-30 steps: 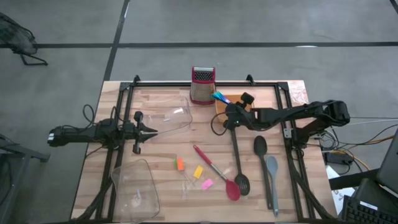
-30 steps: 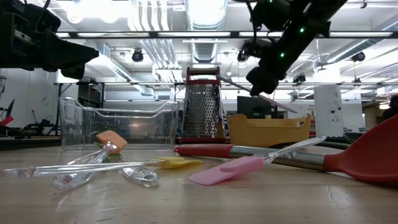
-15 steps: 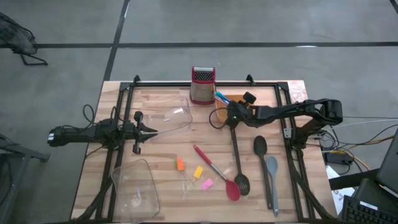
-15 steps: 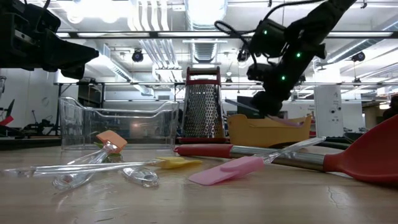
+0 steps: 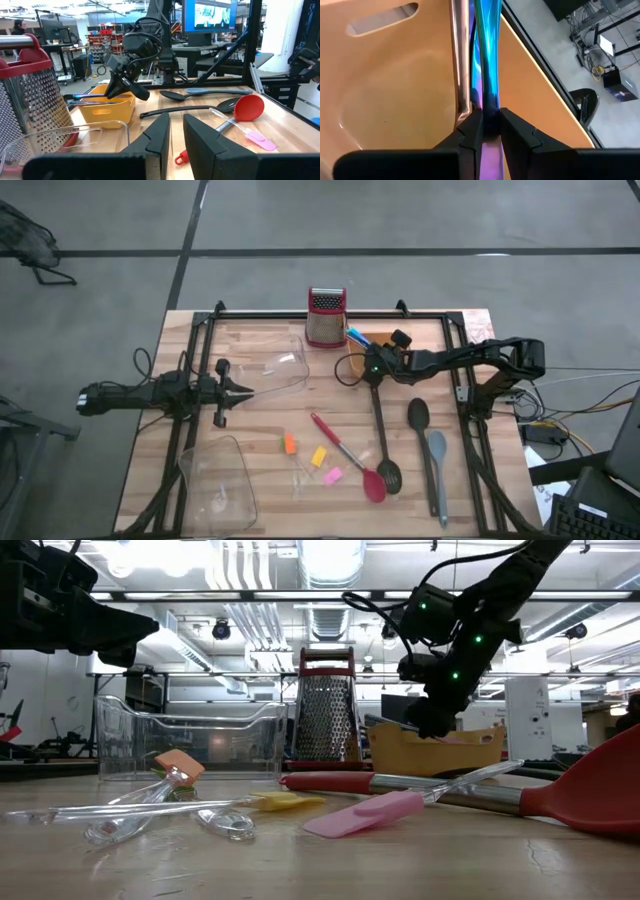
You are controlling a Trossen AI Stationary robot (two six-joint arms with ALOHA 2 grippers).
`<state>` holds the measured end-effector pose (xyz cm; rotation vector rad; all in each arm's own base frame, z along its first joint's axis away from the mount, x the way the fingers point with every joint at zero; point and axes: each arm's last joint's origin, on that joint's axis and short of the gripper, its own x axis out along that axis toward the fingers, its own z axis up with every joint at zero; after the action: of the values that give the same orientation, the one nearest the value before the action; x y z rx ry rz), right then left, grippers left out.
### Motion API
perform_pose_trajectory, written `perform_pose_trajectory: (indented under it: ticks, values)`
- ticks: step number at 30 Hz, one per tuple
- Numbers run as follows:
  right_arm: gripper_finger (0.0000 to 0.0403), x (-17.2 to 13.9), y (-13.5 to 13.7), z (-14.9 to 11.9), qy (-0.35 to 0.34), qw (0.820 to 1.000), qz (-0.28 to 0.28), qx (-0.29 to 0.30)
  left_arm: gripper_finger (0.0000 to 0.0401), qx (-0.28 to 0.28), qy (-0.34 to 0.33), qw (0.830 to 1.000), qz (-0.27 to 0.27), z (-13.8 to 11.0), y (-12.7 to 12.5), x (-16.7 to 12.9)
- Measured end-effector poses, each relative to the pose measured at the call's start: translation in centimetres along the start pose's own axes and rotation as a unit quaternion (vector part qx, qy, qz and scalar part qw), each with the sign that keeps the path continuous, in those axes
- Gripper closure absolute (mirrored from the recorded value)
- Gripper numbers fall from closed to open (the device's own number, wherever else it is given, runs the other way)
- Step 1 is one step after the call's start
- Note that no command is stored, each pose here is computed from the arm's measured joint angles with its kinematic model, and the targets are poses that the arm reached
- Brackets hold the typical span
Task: Pick & Place Kitchen Items
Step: Put the blue knife into the yellow bin, then put the pink spatula into the top transparent bin
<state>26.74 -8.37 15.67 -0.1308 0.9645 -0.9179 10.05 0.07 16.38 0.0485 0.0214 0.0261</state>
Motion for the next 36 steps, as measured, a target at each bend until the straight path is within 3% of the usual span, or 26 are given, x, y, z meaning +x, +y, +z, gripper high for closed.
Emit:
perform_pose_trajectory:
  ticks: [8,15,25,36]
  values:
    - [0.03,-0.1,-0.1,0.0,-0.001,1.0,-0.001,0.0,0.0339,0.0,0.0,1.0,0.0,0.0,0.0,0.0]
    - [0.0287,-1.1,0.4,0.7,-0.009,1.0,0.022,-0.01,0.0339,0.0,0.0,1.0,0.0,0.0,0.0,0.0]
    - [0.0313,-6.1,0.6,2.8,-0.056,0.996,0.064,-0.001,0.0339,0.0,0.0,1.0,0.0,0.0,0.0,0.0]
    - [0.0354,-10.2,2.0,0.8,-0.097,0.987,0.124,0.012,0.0339,0.0,0.0,1.0,0.0,0.0,0.0,0.0]
